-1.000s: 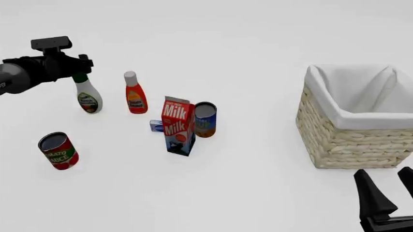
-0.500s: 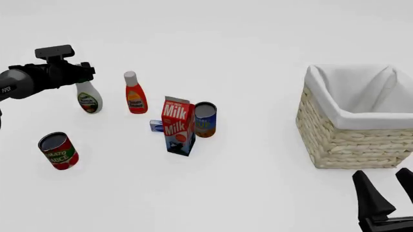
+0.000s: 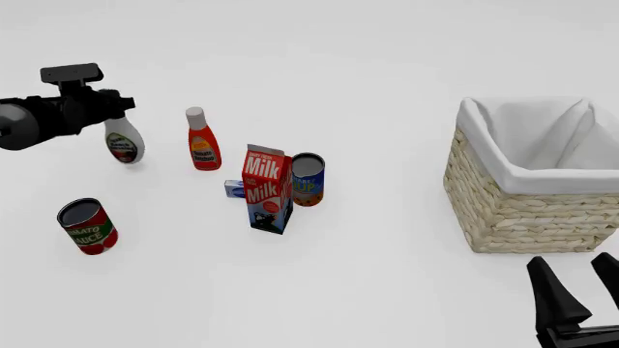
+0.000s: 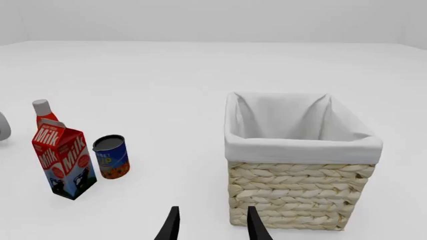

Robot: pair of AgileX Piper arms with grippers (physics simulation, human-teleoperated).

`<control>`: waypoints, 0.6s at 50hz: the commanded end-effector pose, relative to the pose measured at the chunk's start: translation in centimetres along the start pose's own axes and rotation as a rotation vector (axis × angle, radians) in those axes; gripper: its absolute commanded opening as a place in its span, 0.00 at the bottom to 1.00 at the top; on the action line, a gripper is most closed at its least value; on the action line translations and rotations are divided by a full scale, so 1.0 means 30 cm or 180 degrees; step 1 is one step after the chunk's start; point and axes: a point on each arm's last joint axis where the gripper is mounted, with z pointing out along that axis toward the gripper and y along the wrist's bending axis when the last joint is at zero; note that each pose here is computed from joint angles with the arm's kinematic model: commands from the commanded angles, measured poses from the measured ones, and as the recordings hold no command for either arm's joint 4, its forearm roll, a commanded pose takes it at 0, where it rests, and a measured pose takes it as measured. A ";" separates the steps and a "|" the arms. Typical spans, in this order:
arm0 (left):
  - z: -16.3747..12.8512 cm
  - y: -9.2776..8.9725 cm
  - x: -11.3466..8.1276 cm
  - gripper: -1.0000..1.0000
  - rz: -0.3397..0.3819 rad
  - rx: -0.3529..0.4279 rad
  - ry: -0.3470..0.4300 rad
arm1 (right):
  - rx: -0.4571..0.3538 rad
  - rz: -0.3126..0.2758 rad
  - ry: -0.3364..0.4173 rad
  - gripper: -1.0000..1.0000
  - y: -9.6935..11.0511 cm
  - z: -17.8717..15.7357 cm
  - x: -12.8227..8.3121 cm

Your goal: Pick the salad dressing and place it in the basket.

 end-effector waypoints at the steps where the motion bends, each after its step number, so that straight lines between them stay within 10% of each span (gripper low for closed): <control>1: -0.073 -0.005 -0.099 0.00 -0.0030 0.0014 -0.0248 | -0.0004 0.0005 -0.0003 1.00 0.000 0.000 0.002; 16: -0.290 -0.104 -0.329 0.00 0.0135 0.0202 -0.0676 | -0.0007 0.0015 -0.0011 1.00 0.000 0.000 0.001; 30: -0.539 -0.317 -0.443 0.00 0.0304 0.0702 -0.1040 | -0.0037 0.0000 -0.0024 1.00 0.002 0.001 -0.009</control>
